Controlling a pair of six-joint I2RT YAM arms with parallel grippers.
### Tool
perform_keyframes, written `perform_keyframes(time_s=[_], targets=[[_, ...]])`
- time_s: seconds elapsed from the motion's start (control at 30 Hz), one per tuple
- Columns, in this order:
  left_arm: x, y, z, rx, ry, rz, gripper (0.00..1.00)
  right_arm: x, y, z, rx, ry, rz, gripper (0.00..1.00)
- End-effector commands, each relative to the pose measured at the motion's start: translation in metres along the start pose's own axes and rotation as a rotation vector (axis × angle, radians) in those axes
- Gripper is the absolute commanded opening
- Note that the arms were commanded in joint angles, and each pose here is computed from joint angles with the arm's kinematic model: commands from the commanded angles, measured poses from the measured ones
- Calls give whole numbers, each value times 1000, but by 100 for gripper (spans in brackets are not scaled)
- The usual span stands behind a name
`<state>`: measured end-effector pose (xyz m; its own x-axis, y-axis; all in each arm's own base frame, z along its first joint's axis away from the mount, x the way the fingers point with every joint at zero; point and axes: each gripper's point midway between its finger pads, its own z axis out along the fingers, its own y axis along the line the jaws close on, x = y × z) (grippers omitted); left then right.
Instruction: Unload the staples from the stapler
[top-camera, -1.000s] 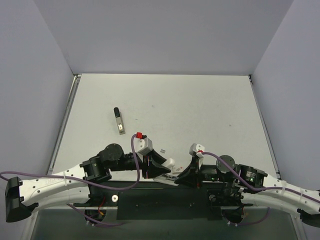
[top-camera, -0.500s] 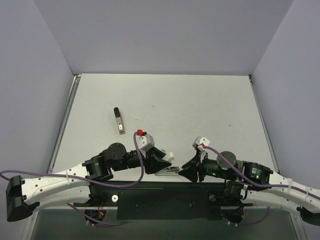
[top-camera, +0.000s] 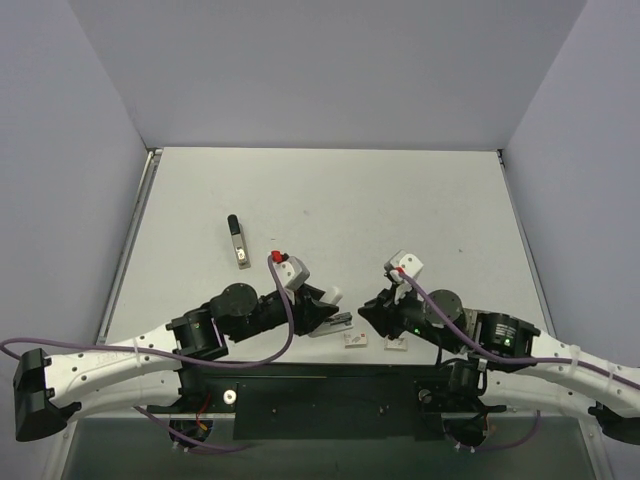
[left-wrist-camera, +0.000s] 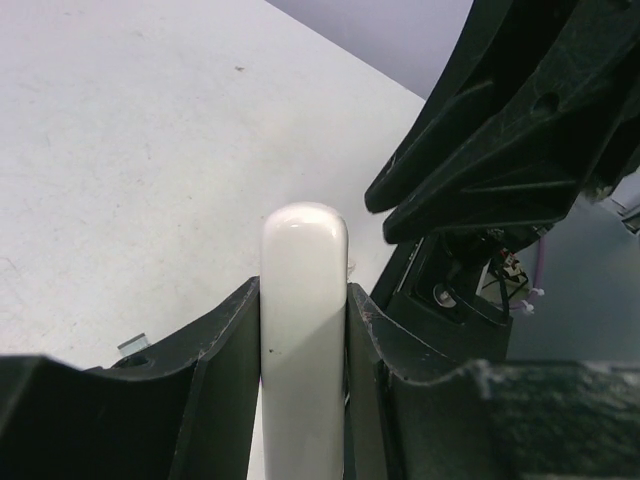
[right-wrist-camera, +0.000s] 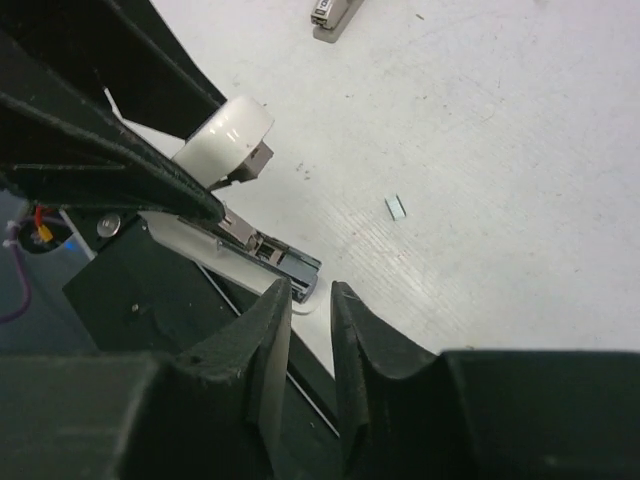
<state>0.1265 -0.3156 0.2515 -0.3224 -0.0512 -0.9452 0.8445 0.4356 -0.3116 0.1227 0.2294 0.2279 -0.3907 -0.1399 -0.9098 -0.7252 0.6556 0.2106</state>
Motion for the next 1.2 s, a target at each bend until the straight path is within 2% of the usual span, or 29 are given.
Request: perform_keyframes(time_s=[0.0,0.07,0.17,0.37,0.53,0.9,1.17], targets=[[-46,0,3,-43,-121,-5,0,-22,-4,21,70,-73,-17,12],[-48,2,5,-59,-127,-6,0,-21,-4,36,88,-68,-46,0],[-49,5,7,-76,-125,3,0,-30,-6,51,108,-110,-57,0],[-55,11,12,-112,-144,13,0,-23,-17,75,77,-128,-6,0],[-59,23,18,-158,-164,14,0,-21,-19,81,29,-176,30,0],[-64,50,32,-200,-198,-33,0,0,-22,101,2,-158,31,0],[-82,73,37,-211,-246,-63,0,11,-17,119,-38,-140,92,0]])
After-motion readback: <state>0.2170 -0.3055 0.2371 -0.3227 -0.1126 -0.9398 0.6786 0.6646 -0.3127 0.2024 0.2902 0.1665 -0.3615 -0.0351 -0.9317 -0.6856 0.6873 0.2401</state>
